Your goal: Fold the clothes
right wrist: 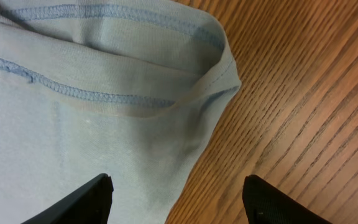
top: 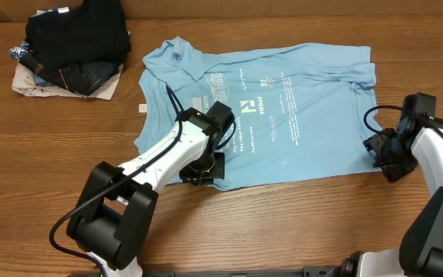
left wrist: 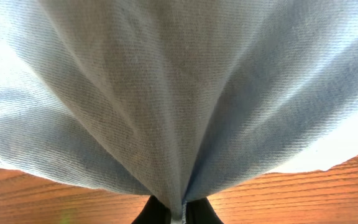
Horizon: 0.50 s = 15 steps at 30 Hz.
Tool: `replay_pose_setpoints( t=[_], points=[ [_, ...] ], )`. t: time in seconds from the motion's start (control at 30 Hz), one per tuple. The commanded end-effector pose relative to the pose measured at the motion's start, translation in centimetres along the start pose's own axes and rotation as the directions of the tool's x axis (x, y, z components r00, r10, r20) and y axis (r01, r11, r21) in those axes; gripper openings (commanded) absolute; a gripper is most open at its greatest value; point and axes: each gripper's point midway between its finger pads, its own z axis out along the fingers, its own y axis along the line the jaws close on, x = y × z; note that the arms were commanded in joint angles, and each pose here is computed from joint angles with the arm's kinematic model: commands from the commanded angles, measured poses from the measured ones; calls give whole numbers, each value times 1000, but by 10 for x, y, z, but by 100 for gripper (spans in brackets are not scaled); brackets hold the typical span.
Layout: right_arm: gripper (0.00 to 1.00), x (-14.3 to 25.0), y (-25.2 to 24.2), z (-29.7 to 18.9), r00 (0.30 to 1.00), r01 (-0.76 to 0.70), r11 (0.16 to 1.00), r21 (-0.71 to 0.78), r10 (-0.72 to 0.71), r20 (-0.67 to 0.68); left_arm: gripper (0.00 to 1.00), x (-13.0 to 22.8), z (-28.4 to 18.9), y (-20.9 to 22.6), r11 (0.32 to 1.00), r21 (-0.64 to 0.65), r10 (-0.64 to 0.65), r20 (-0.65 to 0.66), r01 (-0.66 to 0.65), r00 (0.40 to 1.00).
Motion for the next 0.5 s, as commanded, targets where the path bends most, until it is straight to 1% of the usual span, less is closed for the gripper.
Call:
replay_pose_setpoints(
  t=[0.0,0.03,0.1,0.17,0.2,0.23,0.3,0.4,0.47],
  points=[
    [70,1,-5,9,1000,-2,1000,26,2,-7,4,0,-7,-1,1000,19,6,14,-6,1000],
    [70,0,-6,11,1000,2,999,35,-2,-6,4,0,-7,-1,1000,19,6,14,-6,1000],
    [66,-2,-4,16,999,31,999,38,-31,-7,4,0,-7,-1,1000,19,6,14,-7,1000],
    [55,-4,-1,23,997,77,996,32,-77,-7,4,0,-7,-1,1000,18,7,15,-7,1000],
    [50,-6,0,25,994,106,994,30,-106,-5,4,-1,-7,-1,1000,18,7,16,-7,1000],
    [49,-7,2,28,991,132,991,29,-132,-3,4,-1,-7,-1,1000,18,6,17,-7,1000],
    [49,-10,4,30,986,165,986,28,-165,9,4,-1,-7,-2,1000,19,7,18,-7,1000],
    [49,-18,2,29,985,162,986,51,-164,46,5,-4,-7,-3,1000,25,7,28,-8,1000],
    [51,-21,1,29,985,160,985,58,-164,62,6,-5,-7,-4,1000,29,8,35,-9,999]
  ],
)
